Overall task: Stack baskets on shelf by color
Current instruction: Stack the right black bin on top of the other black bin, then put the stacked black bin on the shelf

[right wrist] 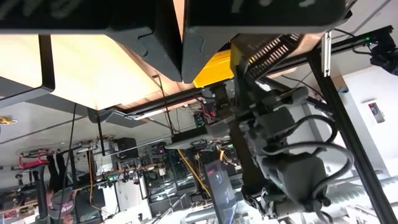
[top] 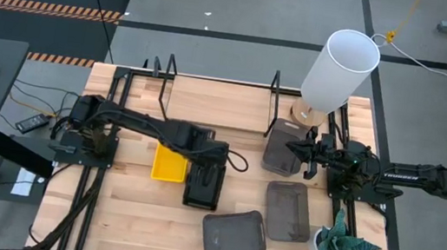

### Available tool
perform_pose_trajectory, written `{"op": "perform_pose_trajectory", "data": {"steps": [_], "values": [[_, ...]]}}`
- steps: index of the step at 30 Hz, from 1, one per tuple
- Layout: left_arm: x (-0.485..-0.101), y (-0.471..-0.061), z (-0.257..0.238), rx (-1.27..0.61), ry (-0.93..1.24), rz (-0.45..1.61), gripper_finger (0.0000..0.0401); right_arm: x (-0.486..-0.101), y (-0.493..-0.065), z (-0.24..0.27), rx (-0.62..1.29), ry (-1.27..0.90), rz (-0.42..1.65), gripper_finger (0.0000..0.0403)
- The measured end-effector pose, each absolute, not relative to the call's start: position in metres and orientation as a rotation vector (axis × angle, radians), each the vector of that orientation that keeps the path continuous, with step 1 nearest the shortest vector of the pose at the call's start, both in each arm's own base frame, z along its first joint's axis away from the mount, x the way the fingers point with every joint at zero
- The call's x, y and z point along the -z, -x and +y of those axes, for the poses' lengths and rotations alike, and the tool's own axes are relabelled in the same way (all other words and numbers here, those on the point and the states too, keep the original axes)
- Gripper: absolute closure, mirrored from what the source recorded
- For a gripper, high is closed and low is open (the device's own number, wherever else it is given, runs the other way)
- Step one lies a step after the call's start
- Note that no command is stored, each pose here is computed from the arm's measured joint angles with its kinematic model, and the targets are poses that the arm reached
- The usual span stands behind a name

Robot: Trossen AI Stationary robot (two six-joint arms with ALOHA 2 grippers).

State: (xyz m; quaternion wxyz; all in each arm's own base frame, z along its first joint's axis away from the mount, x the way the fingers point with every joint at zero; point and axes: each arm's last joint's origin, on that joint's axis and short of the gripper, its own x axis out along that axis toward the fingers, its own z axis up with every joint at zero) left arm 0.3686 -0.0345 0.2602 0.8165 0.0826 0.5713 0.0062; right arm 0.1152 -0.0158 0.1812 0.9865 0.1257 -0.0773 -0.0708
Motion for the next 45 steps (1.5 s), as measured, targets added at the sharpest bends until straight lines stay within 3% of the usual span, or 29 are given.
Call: {"op": "perform_pose_trajectory", "data": {"steps": [6,22,29,37,45], "values": [[-0.247,-0.367,-0.034,-0.015,-0.161,1.236,0.0374,-0.181,-0.115,-0.016,0.142,-0.252,-0.156,0.0389],[-0.246,-0.369,-0.033,-0.006,-0.212,1.216,0.0236,-0.181,-0.115,-0.016,0.142,-0.252,-0.156,0.0389],[-0.245,-0.369,-0.033,-0.009,-0.195,1.220,0.0243,-0.181,-0.115,-0.016,0.142,-0.252,-0.156,0.0389],[-0.245,-0.364,-0.061,0.282,0.037,1.248,0.0258,-0.181,-0.115,-0.016,0.142,-0.253,-0.156,0.0389],[-0.245,-0.354,-0.113,0.188,-0.089,1.217,0.0232,-0.181,-0.115,-0.016,0.142,-0.252,-0.156,0.0389]]}}
